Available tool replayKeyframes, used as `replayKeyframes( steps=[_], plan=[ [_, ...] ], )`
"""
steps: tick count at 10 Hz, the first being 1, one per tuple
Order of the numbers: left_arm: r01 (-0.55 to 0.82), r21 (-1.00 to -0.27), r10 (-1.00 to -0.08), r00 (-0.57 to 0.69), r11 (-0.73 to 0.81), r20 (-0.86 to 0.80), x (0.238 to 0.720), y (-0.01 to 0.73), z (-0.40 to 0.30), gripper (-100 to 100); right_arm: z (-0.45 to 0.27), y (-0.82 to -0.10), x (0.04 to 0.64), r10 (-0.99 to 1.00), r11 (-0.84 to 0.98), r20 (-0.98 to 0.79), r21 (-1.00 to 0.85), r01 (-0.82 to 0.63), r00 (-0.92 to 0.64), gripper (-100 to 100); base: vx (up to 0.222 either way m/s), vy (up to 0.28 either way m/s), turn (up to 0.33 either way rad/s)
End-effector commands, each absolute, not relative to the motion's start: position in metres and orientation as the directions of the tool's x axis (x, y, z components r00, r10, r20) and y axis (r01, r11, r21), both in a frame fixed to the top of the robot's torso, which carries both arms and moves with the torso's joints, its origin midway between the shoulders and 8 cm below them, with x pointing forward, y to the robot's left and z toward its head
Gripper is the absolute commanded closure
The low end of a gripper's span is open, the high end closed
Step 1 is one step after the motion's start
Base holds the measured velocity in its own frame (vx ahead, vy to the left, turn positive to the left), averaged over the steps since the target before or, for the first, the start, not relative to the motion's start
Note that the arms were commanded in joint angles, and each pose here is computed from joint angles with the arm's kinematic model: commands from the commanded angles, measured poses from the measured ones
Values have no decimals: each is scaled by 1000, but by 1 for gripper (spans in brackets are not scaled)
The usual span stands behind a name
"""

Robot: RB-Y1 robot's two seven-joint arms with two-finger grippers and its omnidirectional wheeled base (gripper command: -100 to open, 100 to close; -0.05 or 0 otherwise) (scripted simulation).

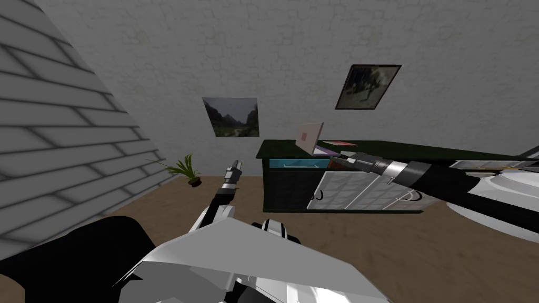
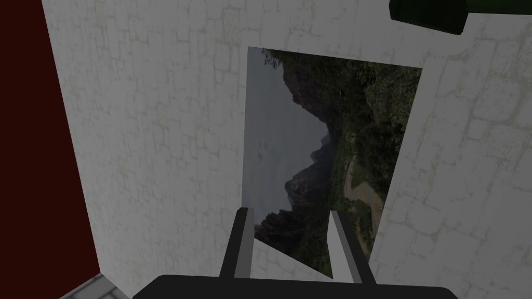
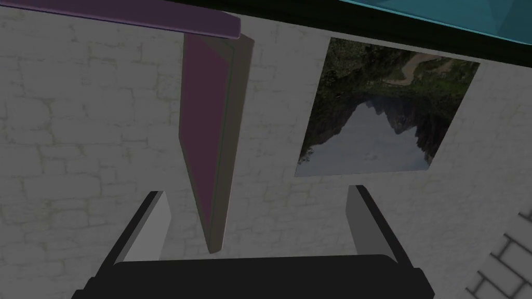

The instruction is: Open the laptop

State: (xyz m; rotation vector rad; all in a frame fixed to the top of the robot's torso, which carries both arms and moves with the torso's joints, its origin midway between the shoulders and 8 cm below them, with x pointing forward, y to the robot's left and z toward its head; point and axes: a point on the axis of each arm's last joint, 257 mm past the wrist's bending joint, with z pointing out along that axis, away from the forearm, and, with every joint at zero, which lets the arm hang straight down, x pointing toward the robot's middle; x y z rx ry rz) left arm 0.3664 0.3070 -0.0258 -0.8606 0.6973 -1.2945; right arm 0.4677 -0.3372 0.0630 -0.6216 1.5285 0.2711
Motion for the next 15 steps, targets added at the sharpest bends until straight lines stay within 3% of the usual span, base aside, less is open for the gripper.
replayKeyframes(
  steps=[1,15],
  plan=[
    [519,-853,-987,156,57,29,366,307,-26,0,74,-341,477,-298,804,-953,-284,-523,60,-100,27,49,-47],
    [519,-853,-987,156,57,29,366,307,-26,0,160,-362,532,-672,650,-733,-654,-388,109,-100,28,55,-58]
  ],
)
